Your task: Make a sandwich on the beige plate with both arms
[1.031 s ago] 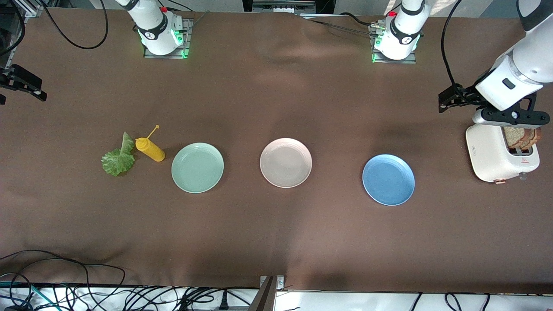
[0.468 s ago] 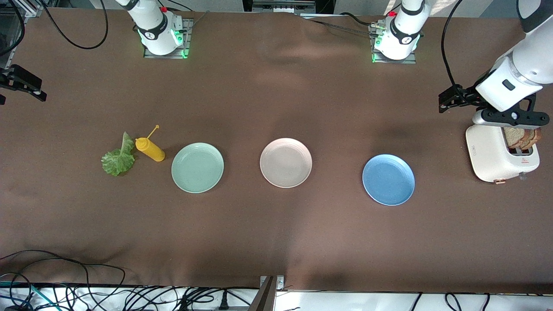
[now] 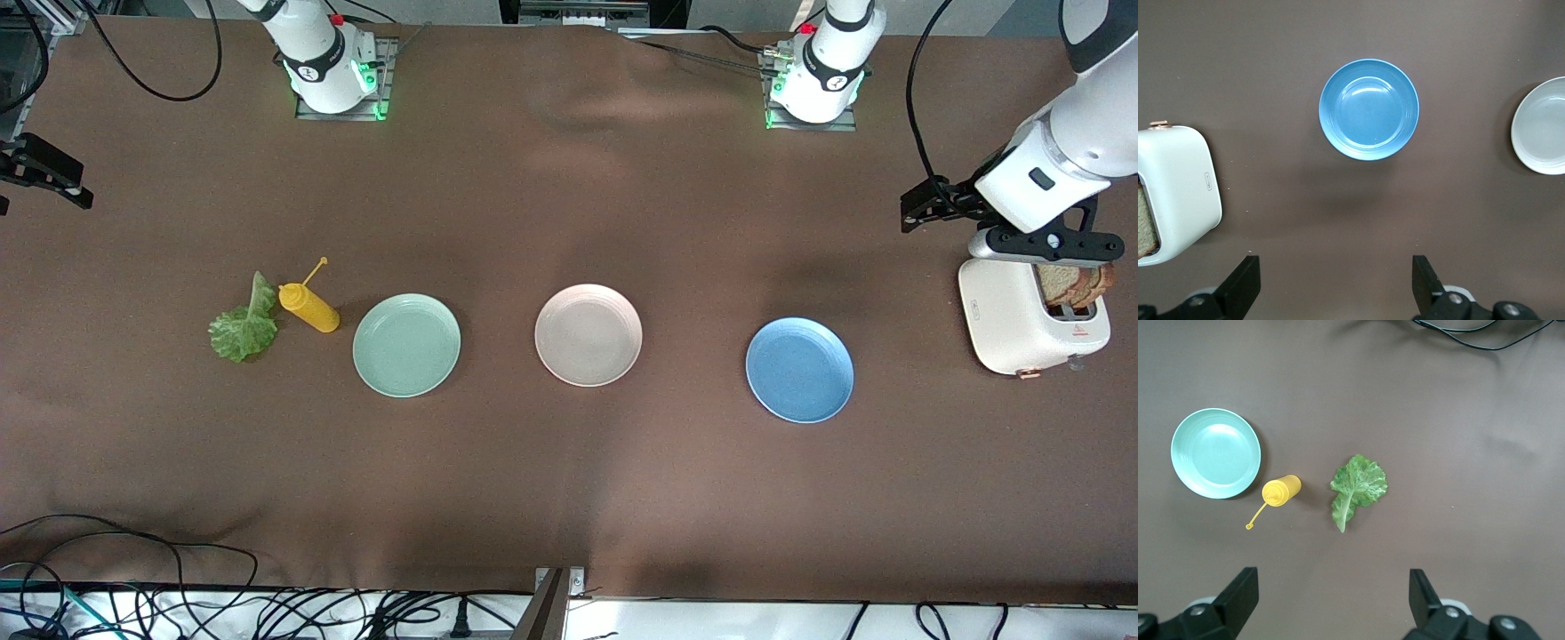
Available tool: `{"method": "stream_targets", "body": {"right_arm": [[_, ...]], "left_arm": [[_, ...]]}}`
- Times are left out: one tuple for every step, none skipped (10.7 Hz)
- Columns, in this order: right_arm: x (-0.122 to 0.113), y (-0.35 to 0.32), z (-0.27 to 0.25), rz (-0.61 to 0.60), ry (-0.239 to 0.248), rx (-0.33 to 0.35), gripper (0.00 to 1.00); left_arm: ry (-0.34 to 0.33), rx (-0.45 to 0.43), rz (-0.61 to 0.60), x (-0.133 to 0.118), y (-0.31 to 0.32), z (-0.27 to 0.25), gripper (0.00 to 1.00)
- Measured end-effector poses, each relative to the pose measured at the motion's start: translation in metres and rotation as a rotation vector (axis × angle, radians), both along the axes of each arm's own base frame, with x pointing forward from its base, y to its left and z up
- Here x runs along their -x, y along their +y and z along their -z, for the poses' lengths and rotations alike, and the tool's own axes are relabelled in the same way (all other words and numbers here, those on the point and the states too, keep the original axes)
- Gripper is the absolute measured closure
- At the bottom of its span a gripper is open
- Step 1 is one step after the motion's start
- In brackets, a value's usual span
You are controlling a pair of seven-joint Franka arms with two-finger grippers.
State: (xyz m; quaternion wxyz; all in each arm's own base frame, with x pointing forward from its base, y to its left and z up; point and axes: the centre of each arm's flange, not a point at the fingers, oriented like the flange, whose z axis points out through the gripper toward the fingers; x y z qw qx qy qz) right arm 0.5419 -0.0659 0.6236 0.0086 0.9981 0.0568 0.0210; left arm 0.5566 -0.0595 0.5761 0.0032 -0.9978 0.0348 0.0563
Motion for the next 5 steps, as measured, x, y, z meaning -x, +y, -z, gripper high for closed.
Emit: {"method": "stream_targets", "body": {"right_arm": [[-0.0001,-0.0004,0.0004,0.001,0.001,0.000,0.00],[-0.0003,-0.0014,0.0009,0.002,0.002,0.000,0.00],[-0.0005,-0.0025,0.0016,0.004,0.003,0.000,0.00],[-0.0007,-0.0027,0.0020,0.005,0.004,0.000,0.00],[-0.0008,-0.0026,0.0021,0.005,0.004,0.000,0.00]], "left_arm": [[0.003,0.000,0.000,0.0002,0.0000,0.0015,0.00],[0.004,-0.001,-0.001,0.0002,0.0000,0.0019,0.00],[0.004,-0.001,-0.003,0.0002,0.0000,0.0019,0.00],[0.004,-0.001,-0.007,0.0003,0.0000,0.0023,0.00],[0.005,-0.002,-0.009,0.0004,0.0000,0.0028,0.00]]}}
